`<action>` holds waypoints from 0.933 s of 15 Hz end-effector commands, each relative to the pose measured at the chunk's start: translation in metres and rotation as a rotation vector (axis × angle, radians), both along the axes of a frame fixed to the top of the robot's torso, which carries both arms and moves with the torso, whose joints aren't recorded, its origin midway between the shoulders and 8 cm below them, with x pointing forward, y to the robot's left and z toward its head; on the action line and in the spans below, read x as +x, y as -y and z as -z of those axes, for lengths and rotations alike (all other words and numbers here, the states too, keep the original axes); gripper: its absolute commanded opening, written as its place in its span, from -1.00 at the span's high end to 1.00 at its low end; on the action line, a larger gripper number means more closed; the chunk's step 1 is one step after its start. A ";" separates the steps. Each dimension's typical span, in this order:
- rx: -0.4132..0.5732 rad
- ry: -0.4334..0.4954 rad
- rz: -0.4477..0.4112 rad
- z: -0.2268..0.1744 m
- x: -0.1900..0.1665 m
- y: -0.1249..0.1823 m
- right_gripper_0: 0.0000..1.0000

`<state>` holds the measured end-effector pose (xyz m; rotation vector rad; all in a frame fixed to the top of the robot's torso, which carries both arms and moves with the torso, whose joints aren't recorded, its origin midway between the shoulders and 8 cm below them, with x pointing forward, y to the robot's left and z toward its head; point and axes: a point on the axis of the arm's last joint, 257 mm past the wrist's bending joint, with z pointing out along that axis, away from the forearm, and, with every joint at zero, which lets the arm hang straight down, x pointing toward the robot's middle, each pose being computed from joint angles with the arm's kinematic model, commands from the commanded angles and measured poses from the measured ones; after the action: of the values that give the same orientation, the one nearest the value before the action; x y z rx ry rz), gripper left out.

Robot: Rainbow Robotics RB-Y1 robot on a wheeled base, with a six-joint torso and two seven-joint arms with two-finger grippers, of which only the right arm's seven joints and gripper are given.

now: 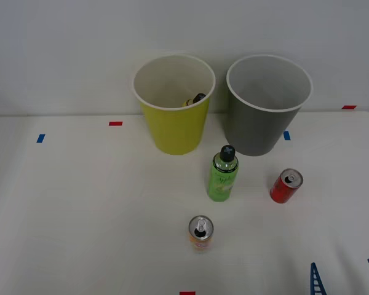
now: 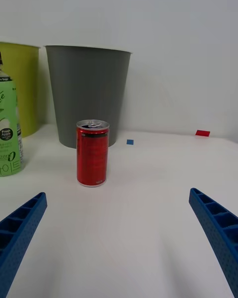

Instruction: Put cans in the gray bin, plastic bottles in the light green bin

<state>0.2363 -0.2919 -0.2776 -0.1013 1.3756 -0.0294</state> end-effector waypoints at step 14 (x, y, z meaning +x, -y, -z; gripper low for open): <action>0.080 -0.031 -0.043 -0.018 0.114 -0.049 -1.00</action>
<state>0.3453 -0.2435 -0.2601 -0.0657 1.4009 0.0646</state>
